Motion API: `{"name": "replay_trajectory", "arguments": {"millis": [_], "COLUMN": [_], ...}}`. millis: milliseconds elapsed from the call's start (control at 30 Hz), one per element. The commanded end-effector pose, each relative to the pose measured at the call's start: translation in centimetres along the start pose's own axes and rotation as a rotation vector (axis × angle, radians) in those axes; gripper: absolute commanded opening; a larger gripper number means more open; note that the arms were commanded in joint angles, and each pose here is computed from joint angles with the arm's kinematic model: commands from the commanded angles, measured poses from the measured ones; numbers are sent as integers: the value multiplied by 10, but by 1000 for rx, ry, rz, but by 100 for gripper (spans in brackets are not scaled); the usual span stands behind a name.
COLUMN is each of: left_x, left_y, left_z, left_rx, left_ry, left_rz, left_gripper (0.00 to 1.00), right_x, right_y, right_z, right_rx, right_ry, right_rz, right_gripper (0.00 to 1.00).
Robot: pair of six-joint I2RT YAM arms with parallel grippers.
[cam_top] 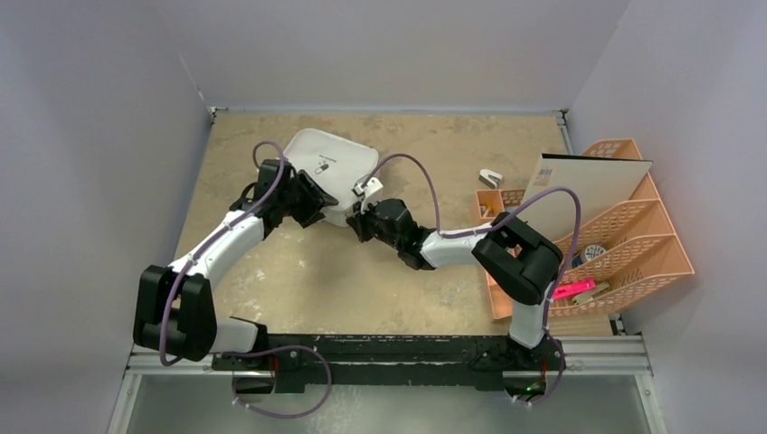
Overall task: Organize the medicine kit
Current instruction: Zip the medicine box at the center of the board.
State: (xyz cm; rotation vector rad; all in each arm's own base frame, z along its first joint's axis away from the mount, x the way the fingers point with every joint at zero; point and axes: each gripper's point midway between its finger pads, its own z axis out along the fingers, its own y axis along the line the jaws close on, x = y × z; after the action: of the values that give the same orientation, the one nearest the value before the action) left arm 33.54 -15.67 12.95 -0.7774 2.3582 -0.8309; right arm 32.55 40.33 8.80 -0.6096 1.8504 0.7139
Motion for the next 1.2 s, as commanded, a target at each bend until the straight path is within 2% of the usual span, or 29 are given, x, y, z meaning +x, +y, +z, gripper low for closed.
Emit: {"name": "replay_trajectory", "arguments": {"millis": [0, 233, 467, 633, 1167], "left_x": [-19, -17, -7, -9, -17], "left_y": [-2, 16, 45, 56, 59], "left_z": [2, 21, 38, 36, 16], "left_rx": [7, -75, -183, -230, -270], "left_ry": [-106, -83, -33, -38, -56], "left_rz": [-66, -75, -50, 11, 164], "left_gripper": [50, 47, 28, 0, 0], "right_x": [-34, -32, -11, -8, -19], "right_y": [18, 16, 5, -5, -58], "right_z": [2, 6, 6, 3, -14], "right_rx": [-20, 8, 49, 85, 233], "right_ry": [-127, -113, -66, -54, -49], "right_rz": [31, 24, -26, -79, -159], "right_gripper": [0, 0, 0, 0, 0]}}
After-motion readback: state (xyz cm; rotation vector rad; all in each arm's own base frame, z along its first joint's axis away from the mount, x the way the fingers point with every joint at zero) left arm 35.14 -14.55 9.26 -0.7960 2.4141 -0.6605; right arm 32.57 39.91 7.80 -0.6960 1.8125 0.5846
